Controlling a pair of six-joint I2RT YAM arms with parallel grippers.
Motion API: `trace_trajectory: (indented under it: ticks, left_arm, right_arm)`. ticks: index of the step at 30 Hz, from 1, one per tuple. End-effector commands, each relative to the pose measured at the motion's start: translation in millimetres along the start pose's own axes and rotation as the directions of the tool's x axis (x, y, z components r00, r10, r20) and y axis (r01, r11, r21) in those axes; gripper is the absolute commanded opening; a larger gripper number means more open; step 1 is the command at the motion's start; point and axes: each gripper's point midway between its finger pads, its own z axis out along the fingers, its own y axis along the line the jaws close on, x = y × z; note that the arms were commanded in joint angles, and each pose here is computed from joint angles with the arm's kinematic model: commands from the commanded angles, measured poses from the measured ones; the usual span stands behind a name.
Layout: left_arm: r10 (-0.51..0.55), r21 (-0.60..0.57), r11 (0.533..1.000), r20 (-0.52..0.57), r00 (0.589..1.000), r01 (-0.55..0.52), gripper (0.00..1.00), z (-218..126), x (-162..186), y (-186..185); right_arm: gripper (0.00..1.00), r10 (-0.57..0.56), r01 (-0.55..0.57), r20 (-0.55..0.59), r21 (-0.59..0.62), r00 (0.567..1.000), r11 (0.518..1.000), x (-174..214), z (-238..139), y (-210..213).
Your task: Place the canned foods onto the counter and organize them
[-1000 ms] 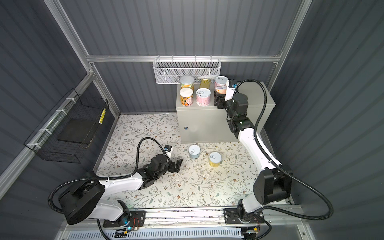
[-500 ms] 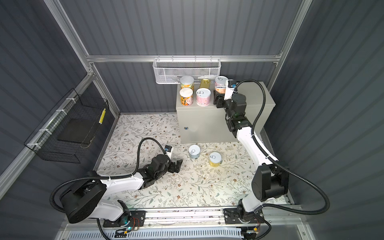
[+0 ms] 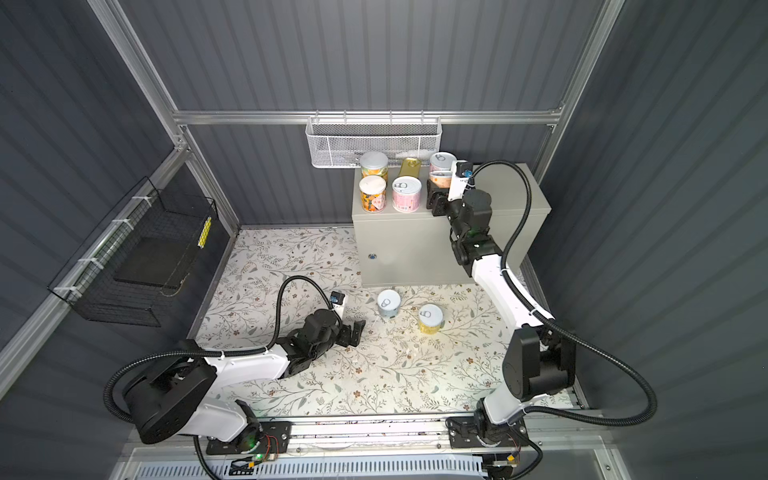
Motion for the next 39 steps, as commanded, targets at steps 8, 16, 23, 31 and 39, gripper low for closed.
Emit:
trace_trajectory:
  ticks: [8,16,23,31,39]
  left_arm:
    - [-0.004,-0.015,1.0,0.012,1.0,0.004,1.0,5.0,-8.8,0.7]
    - [-0.003,-0.015,1.0,0.007,1.0,0.003,1.0,5.2,-8.6,0.6]
    - [0.02,-0.036,0.999,0.006,1.0,-0.019,1.0,5.8,-10.0,3.5]
    - [0.061,-0.025,0.998,0.002,0.998,-0.061,1.0,12.4,-8.9,0.2]
    - [0.102,0.004,0.995,0.043,0.994,-0.102,1.0,2.0,-18.4,-3.9]
  right_arm:
    - [0.99,0.03,-0.03,-0.116,-0.005,0.993,1.0,38.5,-3.4,0.5]
    - [0.99,-0.002,0.003,-0.12,0.009,0.993,1.0,40.7,-37.5,-1.6]
    - [0.99,-0.036,0.044,-0.106,0.074,0.994,0.996,34.2,-79.2,-12.4]
    - [0.99,-0.057,0.065,-0.069,0.119,0.996,0.991,23.1,-130.5,-18.0]
    - [0.99,0.017,-0.011,-0.098,0.064,0.995,0.998,40.0,-188.1,-6.7]
